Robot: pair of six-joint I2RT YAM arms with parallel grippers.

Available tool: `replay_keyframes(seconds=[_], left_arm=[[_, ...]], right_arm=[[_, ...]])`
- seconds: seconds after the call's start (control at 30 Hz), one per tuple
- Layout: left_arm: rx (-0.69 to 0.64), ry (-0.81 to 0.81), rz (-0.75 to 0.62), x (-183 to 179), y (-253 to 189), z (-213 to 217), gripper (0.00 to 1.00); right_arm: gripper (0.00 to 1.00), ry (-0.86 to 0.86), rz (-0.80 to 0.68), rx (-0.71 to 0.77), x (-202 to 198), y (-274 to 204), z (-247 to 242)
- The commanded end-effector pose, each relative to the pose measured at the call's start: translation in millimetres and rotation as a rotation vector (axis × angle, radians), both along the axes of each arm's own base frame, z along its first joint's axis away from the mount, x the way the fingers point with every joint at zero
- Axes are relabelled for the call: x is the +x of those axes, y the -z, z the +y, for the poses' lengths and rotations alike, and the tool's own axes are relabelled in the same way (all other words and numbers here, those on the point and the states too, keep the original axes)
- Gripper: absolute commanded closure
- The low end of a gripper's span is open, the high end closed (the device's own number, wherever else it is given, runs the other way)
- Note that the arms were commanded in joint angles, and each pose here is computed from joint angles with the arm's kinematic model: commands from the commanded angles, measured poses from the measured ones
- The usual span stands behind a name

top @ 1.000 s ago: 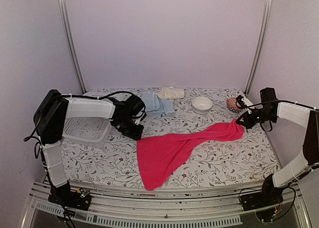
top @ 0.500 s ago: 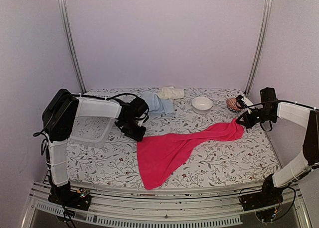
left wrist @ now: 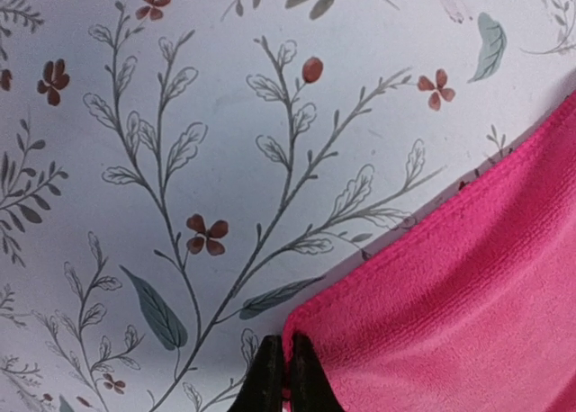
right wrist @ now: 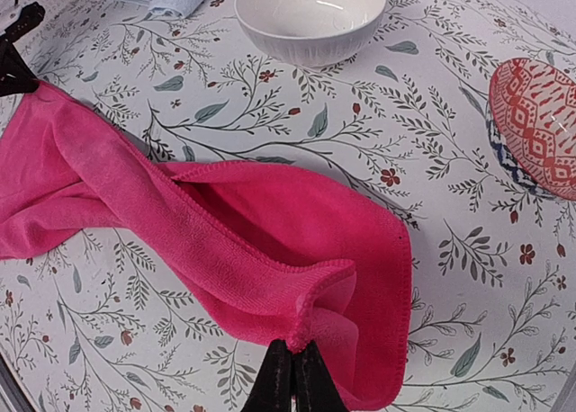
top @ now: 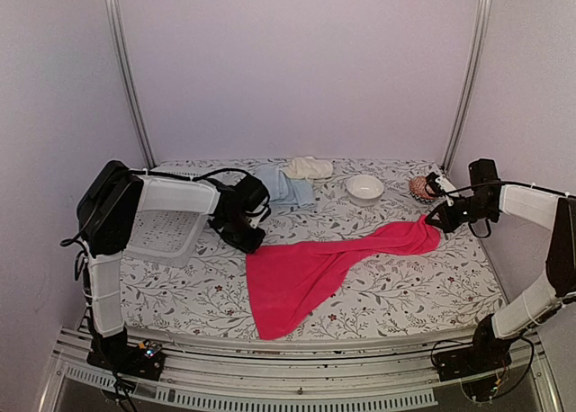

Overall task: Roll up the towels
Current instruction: Pick up the towel from the center of the board, then flatten out the towel at the center of the board.

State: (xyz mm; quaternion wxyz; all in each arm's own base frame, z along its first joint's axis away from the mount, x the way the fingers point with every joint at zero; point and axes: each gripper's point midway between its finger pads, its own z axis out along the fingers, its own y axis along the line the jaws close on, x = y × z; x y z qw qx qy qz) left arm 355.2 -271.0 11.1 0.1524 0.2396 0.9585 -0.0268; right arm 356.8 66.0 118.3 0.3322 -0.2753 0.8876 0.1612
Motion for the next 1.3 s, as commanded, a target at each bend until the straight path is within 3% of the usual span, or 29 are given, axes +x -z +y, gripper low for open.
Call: replay_keyframes(seconds=[0.0, 0.17, 0.33, 0.53, 0.67, 0.8, 0.93, 1.13, 1.27], left_arm=[[0.001, -0.012, -0.082, 16.9, -18.0, 7.9, 0.97], [-0.087, -0.048, -0.289, 49.6, -104.2, 15.4, 1.0], [-0.147, -0.061, -0.486, 66.3, -190.7, 24.5, 1.0], [-0.196, -0.087, -0.678, 64.3, -280.6, 40.9, 1.0], [-0.244, -0.108, -0.774, 50.8, -325.2, 53.8, 1.0], [-0.326, -0.096, -0.831, 31.2, -346.9, 59.7, 1.0], [-0.406, -0.059, -0.804, 8.3, -334.7, 57.9, 1.0], [-0.473, 0.015, -0.709, -43.3, -295.2, 55.1, 1.0], [-0.583, 0.101, -0.783, -98.2, -323.2, 56.7, 1.0]], right_arm=[[0.98, 0.014, 0.002, 0.022, 9.6, -5.0, -0.5], [0.97, 0.06, -0.06, -0.003, 45.7, -45.8, -16.9], [0.98, 0.099, -0.191, 0.0, 85.3, -130.8, -30.7], [0.98, 0.13, -0.342, -0.006, 98.7, -218.6, -37.3], [0.97, 0.154, -0.41, -0.031, 91.2, -252.7, -41.9], [0.98, 0.164, -0.42, -0.06, 76.1, -257.2, -44.1], [0.97, 0.144, -0.365, -0.07, 45.8, -230.1, -39.9], [0.98, 0.05, -0.34, -0.059, -37.2, -195.5, -19.7], [0.98, -0.047, -0.434, -0.071, -105.4, -204.1, -2.0]])
